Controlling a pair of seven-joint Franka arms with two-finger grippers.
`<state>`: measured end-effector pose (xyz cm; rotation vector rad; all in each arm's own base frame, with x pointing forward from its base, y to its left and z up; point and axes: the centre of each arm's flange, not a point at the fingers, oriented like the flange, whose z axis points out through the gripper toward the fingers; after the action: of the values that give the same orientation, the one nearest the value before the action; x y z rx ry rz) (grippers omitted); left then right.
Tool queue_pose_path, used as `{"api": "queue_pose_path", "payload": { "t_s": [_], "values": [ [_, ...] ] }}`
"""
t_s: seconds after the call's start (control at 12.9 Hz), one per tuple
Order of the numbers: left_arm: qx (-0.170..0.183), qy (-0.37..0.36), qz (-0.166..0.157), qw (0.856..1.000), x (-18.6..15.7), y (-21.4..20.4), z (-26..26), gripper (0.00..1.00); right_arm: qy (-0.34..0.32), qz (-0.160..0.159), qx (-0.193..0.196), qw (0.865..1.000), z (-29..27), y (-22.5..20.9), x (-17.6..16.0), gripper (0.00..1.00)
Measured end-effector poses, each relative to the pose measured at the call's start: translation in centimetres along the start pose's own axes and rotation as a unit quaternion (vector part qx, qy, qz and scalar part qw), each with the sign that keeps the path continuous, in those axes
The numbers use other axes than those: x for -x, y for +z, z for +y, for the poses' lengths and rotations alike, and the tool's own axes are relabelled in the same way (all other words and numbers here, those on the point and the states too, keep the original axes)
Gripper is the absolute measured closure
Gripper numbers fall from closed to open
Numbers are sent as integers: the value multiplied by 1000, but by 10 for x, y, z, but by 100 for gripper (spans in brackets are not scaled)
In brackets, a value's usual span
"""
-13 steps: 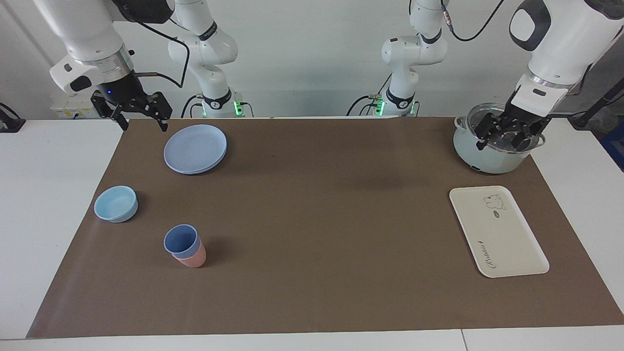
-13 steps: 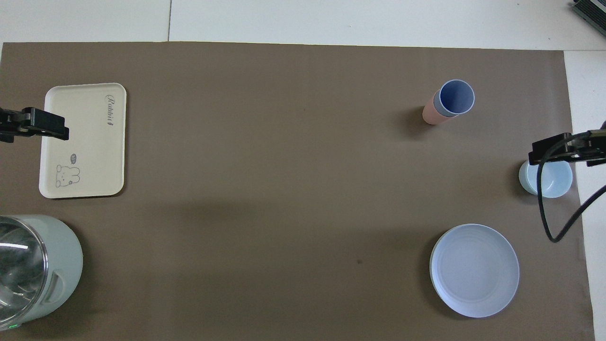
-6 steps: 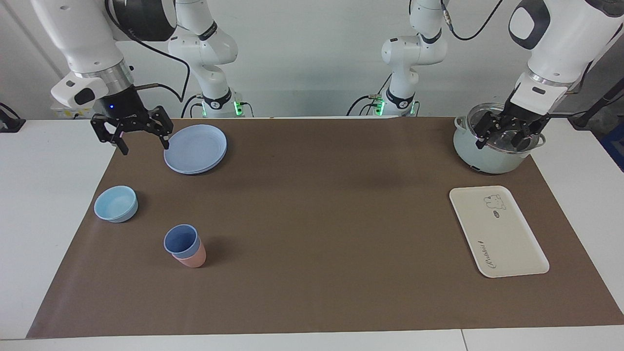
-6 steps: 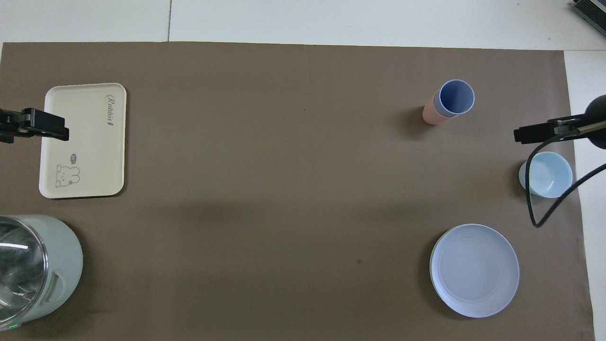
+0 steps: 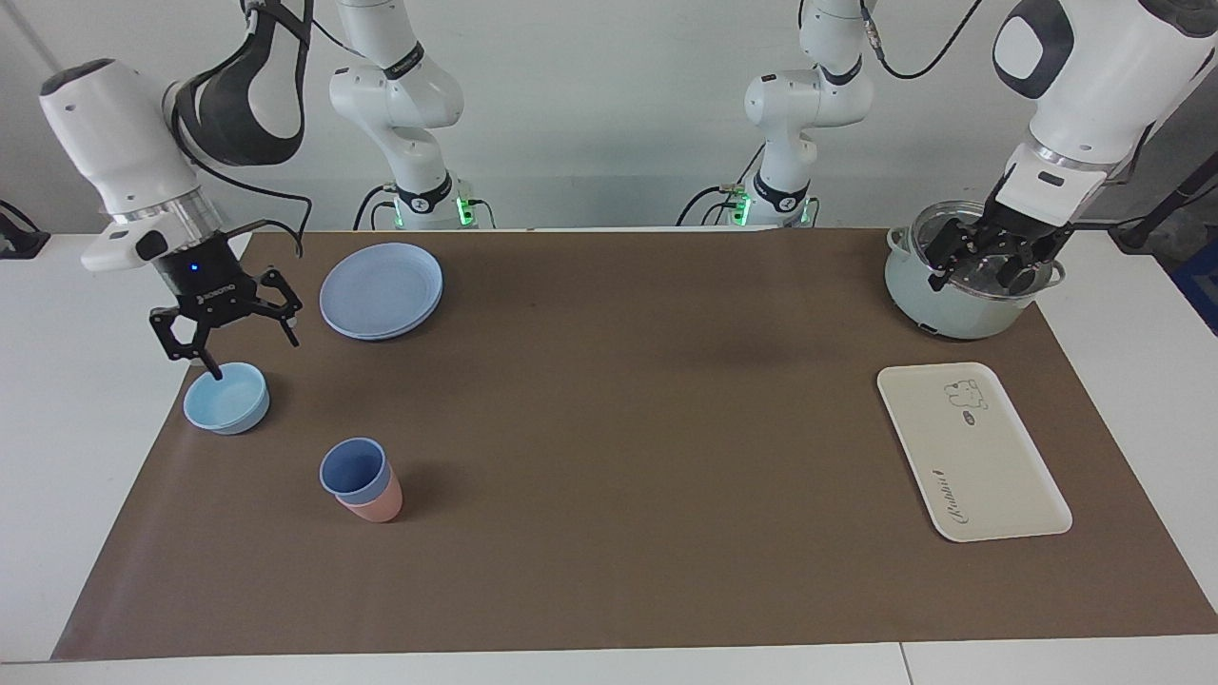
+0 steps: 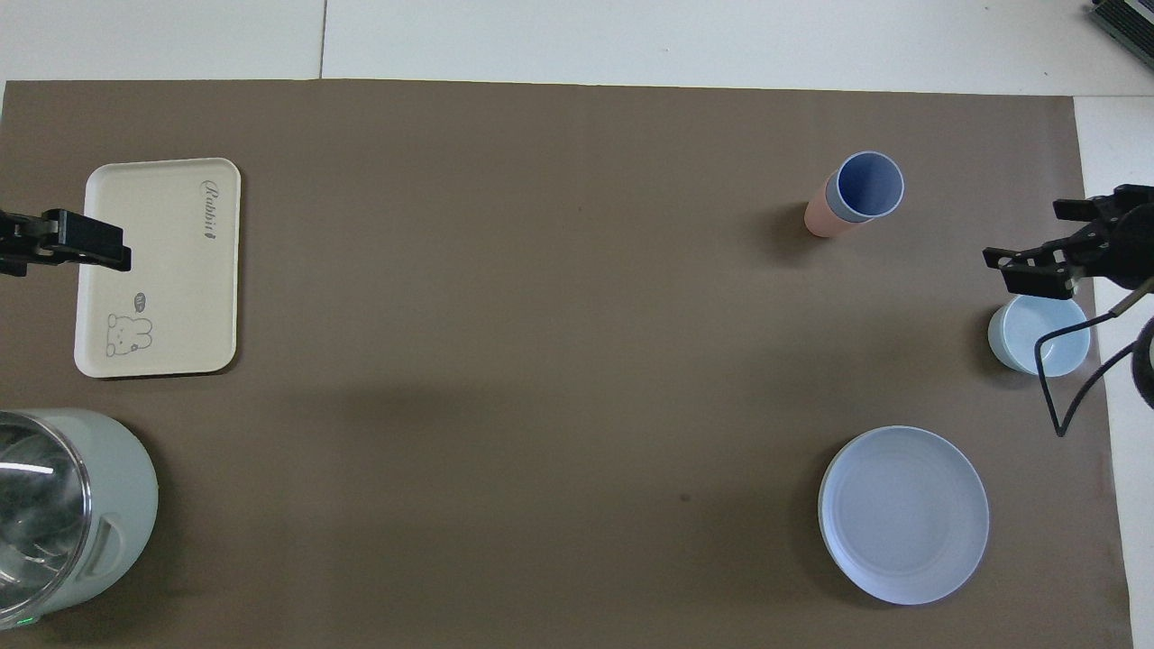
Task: Place cup on tray
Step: 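Move the right gripper toward the pink cup with blue interior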
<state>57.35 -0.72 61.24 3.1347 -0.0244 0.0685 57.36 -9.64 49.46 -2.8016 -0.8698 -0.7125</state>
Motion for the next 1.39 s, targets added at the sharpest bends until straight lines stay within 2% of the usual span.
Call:
{"api": "queue_pose_path", "payload": {
  "t_s": [0.23, 0.31, 0.77, 0.93, 1.08, 1.39],
  "values": [
    [0, 0, 0, 1000, 0, 0, 0, 0, 5, 88, -53, 995, 23, 45, 33, 0],
    [0, 0, 0, 1000, 0, 0, 0, 0, 8, 104, -61, 993, 32, 58, 45, 0],
    [0, 0, 0, 1000, 0, 0, 0, 0, -30, 174, -97, 980, 36, 124, 76, 0],
    [0, 0, 0, 1000, 0, 0, 0, 0, -42, 217, -100, 970, 37, 153, 93, 0],
    [0, 0, 0, 1000, 0, 0, 0, 0, -45, 241, -105, 964, 36, 182, 108, 0],
    [0, -2, 1, 1000, 0, 0, -1, 0, -31, 273, -105, 956, 25, 207, 105, 0]
  ]
}}
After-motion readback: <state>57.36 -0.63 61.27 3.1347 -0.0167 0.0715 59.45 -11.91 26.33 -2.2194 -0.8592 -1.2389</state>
